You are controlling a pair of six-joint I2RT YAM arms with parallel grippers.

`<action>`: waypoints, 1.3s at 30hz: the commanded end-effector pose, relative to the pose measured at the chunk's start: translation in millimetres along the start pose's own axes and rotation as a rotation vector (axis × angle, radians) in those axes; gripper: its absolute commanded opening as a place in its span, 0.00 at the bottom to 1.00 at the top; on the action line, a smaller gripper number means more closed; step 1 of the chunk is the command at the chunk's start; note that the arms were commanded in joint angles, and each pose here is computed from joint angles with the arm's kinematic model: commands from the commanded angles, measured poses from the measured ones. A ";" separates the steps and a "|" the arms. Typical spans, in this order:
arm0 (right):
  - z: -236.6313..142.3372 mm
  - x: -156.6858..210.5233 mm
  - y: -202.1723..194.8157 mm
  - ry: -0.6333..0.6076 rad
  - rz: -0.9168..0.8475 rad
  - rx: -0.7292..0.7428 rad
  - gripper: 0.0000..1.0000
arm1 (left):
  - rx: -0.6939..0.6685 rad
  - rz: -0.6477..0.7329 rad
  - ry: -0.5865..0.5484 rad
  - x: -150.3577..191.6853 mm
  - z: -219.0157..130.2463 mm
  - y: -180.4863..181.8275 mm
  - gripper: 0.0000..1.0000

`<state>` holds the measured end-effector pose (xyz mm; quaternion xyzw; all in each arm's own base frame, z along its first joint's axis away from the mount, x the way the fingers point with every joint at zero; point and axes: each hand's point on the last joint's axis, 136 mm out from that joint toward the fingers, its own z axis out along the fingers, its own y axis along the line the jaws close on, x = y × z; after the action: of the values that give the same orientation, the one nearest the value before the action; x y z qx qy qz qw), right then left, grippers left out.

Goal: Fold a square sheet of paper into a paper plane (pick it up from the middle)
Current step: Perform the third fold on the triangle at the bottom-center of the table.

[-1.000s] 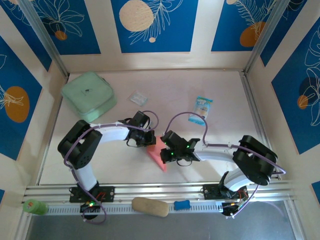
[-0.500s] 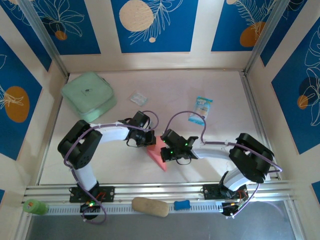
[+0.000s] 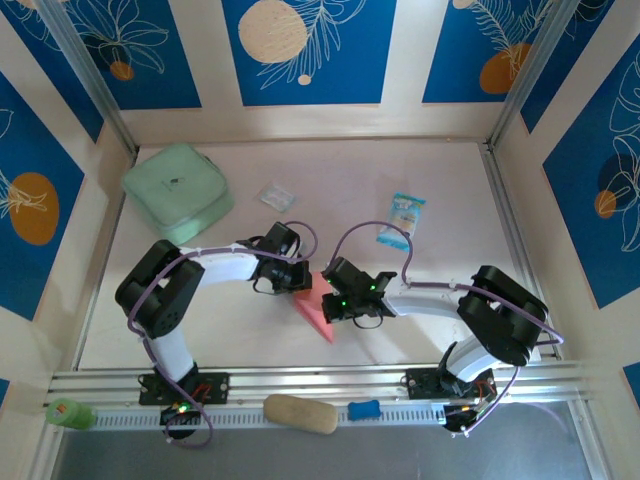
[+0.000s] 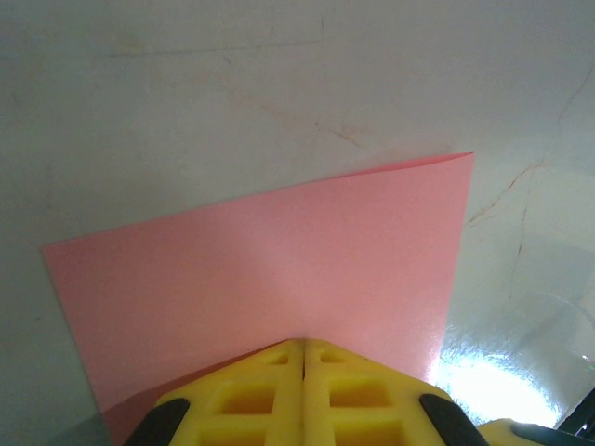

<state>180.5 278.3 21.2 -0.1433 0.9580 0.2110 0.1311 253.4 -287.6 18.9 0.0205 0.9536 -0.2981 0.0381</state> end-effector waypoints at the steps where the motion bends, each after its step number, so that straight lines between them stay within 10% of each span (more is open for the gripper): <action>1: -1.1 -5.8 7.4 0.005 -0.012 -0.024 0.01 | -0.041 -0.043 0.055 14.7 8.3 18.7 0.05; 39: 0.7 0.5 5.6 0.042 0.002 -0.055 0.02 | -0.029 -0.041 0.056 15.4 6.4 16.1 0.05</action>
<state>183.7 285.7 28.1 -0.1557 0.9519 0.2340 0.1219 253.1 -288.3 19.0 0.0180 0.9528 -0.3009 0.0370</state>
